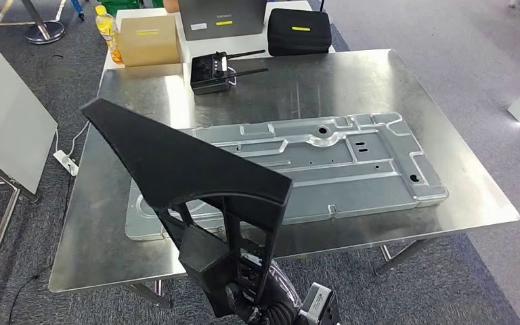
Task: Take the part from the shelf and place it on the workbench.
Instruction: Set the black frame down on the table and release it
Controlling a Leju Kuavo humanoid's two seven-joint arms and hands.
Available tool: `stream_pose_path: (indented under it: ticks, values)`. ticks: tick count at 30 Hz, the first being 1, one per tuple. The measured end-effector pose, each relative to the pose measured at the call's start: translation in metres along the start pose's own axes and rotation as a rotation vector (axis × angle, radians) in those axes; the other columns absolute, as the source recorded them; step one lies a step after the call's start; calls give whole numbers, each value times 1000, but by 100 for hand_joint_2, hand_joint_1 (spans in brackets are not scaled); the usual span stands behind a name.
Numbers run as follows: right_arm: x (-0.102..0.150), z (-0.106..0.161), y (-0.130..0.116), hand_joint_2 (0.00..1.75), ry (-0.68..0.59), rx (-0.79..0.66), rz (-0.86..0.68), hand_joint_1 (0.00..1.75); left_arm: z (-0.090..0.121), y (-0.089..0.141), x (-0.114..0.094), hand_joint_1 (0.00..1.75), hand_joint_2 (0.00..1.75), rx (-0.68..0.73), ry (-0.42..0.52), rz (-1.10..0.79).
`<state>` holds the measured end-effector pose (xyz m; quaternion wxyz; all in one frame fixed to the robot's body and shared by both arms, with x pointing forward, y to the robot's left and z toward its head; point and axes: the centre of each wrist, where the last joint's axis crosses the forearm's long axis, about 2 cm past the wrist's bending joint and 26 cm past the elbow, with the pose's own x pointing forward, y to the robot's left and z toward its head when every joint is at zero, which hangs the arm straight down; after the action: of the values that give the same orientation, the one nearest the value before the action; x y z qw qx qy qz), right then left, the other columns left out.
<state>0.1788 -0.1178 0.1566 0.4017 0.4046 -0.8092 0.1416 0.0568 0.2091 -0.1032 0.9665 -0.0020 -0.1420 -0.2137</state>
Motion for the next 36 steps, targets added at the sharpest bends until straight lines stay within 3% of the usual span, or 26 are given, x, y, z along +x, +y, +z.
stream_pose_path:
  ticks: [9,15,23,31,36]
  values:
    - [-1,-2,-3,175,40,-32,2,175,0,1,0,0,175,8,-8,-21]
    - [3,-26,-20,175,65,-68,98,175,-1,3,7,0,175,4,-5,-36]
    - [31,-85,-82,175,28,-189,285,175,-1,-4,28,0,175,17,10,-59]
    - [41,-101,-100,175,-3,-224,335,175,-1,-8,35,0,175,10,-7,-60]
    - [64,-126,-133,175,-43,-323,412,175,0,-10,38,0,175,5,-11,-62]
